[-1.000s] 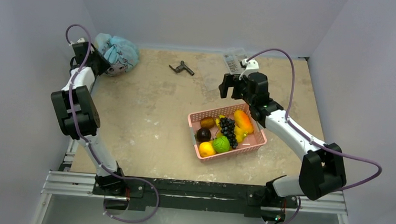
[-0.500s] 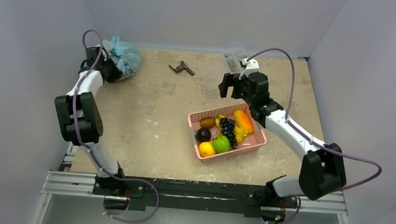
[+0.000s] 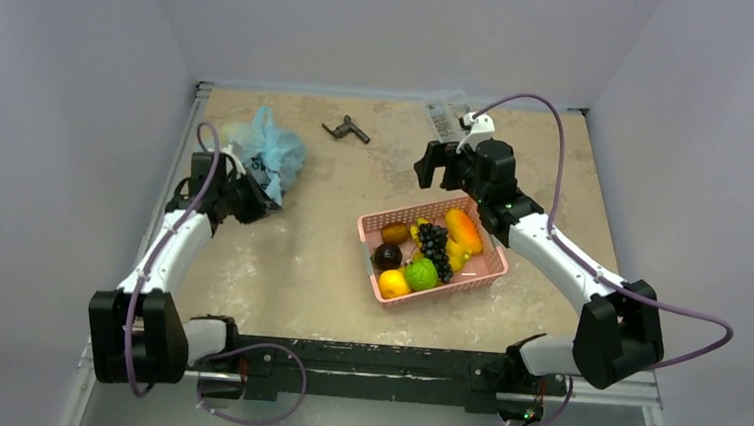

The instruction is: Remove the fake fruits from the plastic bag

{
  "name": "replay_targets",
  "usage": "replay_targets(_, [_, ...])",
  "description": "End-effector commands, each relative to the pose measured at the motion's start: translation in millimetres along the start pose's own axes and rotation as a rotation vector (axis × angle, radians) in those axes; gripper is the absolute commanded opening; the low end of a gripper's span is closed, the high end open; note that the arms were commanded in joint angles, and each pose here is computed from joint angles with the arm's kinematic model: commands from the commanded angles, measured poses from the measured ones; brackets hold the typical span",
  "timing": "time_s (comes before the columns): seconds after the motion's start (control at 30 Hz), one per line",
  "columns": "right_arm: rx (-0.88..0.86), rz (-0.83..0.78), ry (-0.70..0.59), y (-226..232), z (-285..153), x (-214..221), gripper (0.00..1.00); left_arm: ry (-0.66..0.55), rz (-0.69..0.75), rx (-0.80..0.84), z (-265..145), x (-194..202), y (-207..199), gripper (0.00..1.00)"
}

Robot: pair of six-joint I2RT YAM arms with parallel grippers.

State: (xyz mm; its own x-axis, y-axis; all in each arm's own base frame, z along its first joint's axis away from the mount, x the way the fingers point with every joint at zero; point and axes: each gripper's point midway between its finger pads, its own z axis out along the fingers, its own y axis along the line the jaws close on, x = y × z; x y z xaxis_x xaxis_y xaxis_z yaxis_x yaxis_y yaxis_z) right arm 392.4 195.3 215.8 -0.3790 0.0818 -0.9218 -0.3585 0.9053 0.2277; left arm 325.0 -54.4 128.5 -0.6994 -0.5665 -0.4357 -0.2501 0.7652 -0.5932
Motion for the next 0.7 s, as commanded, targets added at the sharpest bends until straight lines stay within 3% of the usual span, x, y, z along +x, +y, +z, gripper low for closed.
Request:
replay_targets(0.0, [-0.078, 0.039, -0.032, 19, -3, -21, 0.99, 0.125, 0.026, 0.146, -24, 61, -32, 0.00])
replay_targets(0.07, [-0.119, 0.062, -0.019, 28, -3, -17, 0.99, 0.185, 0.068, 0.177, -37, 88, -43, 0.00])
replay_targets(0.3, [-0.163, 0.040, 0.042, 63, -4, 0, 0.99, 0.202, 0.120, 0.256, -79, 130, -57, 0.01])
replay_targets(0.5, [-0.255, 0.006, 0.086, 123, -1, 12, 0.99, 0.149, 0.182, 0.344, -119, 138, -64, 0.48])
replay_targets(0.67, [-0.375, 0.002, 0.093, 189, -4, 22, 0.99, 0.053, 0.306, 0.283, -154, 115, -68, 0.67])
